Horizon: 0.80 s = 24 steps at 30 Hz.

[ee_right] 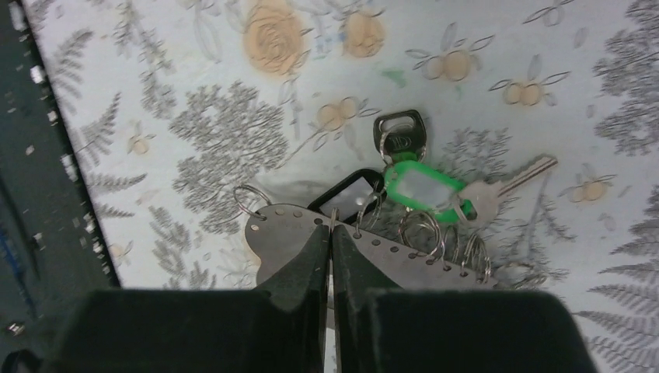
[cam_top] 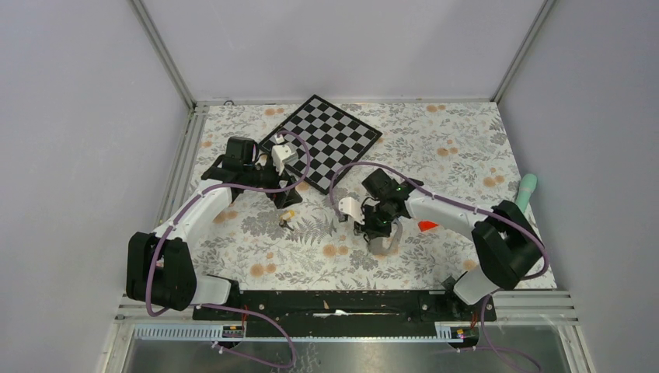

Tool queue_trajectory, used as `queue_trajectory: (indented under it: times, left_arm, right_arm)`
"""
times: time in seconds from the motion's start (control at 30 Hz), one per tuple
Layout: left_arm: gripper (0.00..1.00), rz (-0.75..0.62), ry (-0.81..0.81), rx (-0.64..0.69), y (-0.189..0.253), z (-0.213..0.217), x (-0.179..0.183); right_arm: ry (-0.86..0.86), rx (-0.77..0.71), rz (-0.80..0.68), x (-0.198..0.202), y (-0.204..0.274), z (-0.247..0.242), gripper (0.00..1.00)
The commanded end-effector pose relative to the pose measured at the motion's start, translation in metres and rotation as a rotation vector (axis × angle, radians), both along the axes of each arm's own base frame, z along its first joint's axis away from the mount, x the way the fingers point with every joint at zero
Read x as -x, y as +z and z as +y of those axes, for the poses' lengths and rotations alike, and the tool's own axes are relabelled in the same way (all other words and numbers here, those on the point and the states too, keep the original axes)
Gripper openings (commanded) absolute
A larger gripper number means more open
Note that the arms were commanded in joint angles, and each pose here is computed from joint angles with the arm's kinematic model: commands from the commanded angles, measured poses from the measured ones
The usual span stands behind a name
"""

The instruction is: Put the keys on the keyring

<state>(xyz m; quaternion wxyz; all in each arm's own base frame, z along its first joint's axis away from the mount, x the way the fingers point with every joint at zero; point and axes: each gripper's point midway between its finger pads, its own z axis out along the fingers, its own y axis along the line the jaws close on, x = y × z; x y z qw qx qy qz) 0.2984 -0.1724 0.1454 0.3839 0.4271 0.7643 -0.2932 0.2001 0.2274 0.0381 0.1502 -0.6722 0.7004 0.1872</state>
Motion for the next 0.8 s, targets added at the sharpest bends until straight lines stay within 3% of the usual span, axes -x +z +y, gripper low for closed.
queue_trajectory:
  times: [0.0, 0.77]
  left_arm:
    - [0.92, -0.058, -0.029, 0.04, 0.02, -0.006, -0.008]
    - [0.92, -0.043, -0.061, 0.069, 0.022, -0.012, -0.009]
  right_arm:
    - [0.055, 0.007, 0.111, 0.037, 0.004, -0.018, 0.0]
    - [-0.02, -0.136, 0.093, 0.038, 0.047, -0.033, 0.0]
